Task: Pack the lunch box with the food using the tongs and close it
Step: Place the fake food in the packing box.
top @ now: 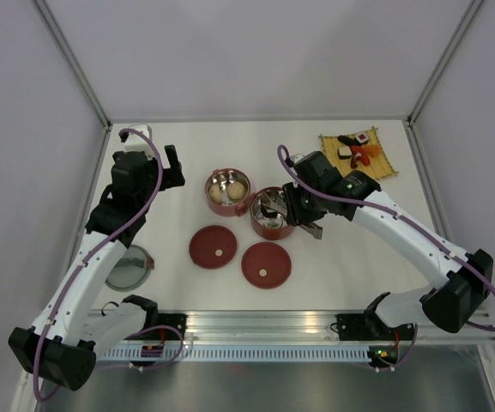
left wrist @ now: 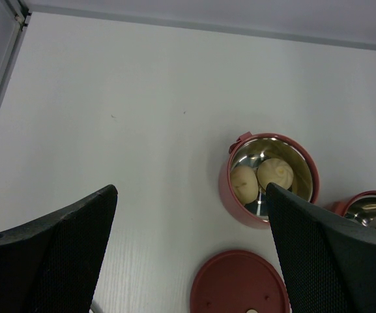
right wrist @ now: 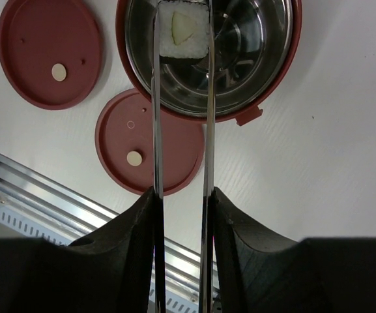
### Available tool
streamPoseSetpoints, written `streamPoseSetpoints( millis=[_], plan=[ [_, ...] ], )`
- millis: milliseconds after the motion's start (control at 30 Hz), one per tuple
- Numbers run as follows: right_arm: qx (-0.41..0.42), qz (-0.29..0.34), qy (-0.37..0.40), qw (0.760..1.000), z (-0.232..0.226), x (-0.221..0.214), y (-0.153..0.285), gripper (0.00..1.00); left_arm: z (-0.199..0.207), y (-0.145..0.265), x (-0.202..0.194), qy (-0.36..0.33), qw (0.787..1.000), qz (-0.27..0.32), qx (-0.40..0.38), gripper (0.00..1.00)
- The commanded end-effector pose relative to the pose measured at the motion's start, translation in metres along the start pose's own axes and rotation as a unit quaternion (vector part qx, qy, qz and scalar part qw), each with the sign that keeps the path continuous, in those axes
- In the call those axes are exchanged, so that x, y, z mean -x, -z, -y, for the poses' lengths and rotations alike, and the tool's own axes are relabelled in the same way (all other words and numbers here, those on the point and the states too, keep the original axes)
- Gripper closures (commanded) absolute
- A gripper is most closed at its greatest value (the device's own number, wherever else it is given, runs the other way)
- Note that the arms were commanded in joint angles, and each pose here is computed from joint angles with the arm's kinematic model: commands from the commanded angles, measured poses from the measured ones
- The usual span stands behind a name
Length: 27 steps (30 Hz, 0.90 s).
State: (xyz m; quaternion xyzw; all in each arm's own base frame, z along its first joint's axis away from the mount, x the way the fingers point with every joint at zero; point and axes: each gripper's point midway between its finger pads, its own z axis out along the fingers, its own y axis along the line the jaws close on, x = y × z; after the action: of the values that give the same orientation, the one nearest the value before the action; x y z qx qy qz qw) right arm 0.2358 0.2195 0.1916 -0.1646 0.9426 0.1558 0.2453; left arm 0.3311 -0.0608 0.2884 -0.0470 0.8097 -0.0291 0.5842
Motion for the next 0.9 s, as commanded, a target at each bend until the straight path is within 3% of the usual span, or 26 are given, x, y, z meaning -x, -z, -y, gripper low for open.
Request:
streamPoseSetpoints(
  millis=[0,500,867],
  plan=[
    [-0.013,0.033,0.002,0.999,0.001,0.017,0.002,0.57,0.004,0.004,0.015,0.013,1.0,0.019,-0.012,0.0],
    [-0.021,0.044,0.001,0.999,0.002,0.028,0.004,0.51,0.006,0.003,0.014,0.013,1.0,0.016,-0.014,0.0],
    [-0.068,0.097,-0.012,0.993,0.033,0.08,0.02,0.55,0.006,0.004,0.015,0.013,1.0,0.018,-0.016,0.0]
  ],
)
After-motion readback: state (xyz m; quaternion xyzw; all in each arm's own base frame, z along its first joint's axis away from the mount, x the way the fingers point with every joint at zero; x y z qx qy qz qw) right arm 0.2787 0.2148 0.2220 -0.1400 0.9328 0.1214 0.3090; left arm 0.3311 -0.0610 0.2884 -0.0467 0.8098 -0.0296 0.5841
